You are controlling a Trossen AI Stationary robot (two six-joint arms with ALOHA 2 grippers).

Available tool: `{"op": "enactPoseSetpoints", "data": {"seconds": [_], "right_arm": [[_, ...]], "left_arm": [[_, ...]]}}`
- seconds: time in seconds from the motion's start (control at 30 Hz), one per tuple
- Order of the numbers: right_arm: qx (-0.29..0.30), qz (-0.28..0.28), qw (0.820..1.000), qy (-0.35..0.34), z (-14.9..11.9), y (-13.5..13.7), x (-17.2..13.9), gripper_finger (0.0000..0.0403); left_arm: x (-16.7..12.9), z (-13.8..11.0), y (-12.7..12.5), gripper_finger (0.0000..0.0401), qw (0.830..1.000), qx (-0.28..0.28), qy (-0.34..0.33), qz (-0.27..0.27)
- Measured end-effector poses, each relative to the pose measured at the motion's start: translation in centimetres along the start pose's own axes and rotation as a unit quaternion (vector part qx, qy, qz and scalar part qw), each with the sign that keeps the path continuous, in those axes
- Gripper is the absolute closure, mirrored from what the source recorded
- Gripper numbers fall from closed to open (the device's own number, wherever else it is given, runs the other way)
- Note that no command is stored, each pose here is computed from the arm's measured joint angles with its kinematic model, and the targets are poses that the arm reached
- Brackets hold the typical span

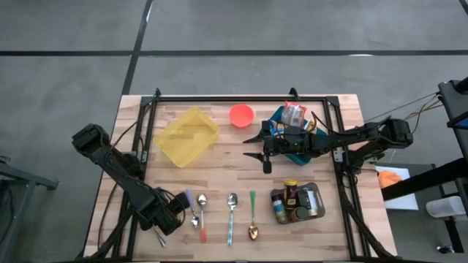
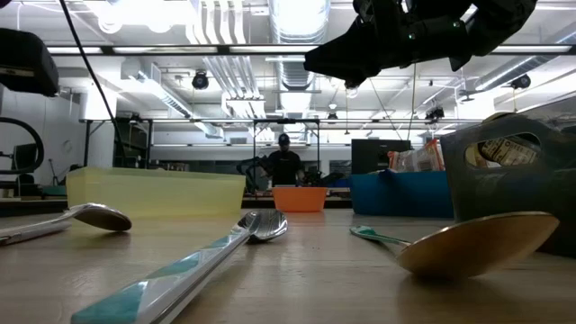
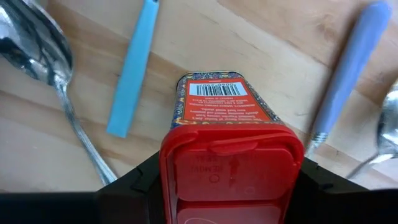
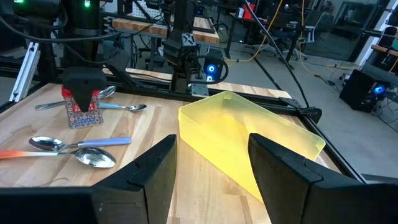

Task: Pick & Place Food Item
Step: Put the red seasoning can into the black bin

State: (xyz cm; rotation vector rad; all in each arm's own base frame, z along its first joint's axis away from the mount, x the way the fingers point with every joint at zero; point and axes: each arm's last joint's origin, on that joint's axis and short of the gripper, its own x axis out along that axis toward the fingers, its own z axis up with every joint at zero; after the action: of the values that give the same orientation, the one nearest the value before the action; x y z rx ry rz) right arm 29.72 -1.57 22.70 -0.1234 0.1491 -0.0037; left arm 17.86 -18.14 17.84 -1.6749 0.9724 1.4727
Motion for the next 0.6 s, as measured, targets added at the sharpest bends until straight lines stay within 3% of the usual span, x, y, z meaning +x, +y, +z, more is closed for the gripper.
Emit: {"op": "enactPoseSetpoints", "data": {"seconds": [0.2, 0.6], "right_arm": [[0.0, 0.0, 1.0, 0.0, 0.0, 0.0, 0.0, 0.0207], [0.0, 0.0, 1.0, 0.001, 0.0, 0.0, 0.0, 0.0207]], "left_arm": [[-0.9, 0.2, -0.3, 0.0198, 1.0, 0.001, 0.012, -0.018], [-3.2, 1.2, -1.2, 0.0198, 0.993, 0.033, 0.027, -0.107]]}}
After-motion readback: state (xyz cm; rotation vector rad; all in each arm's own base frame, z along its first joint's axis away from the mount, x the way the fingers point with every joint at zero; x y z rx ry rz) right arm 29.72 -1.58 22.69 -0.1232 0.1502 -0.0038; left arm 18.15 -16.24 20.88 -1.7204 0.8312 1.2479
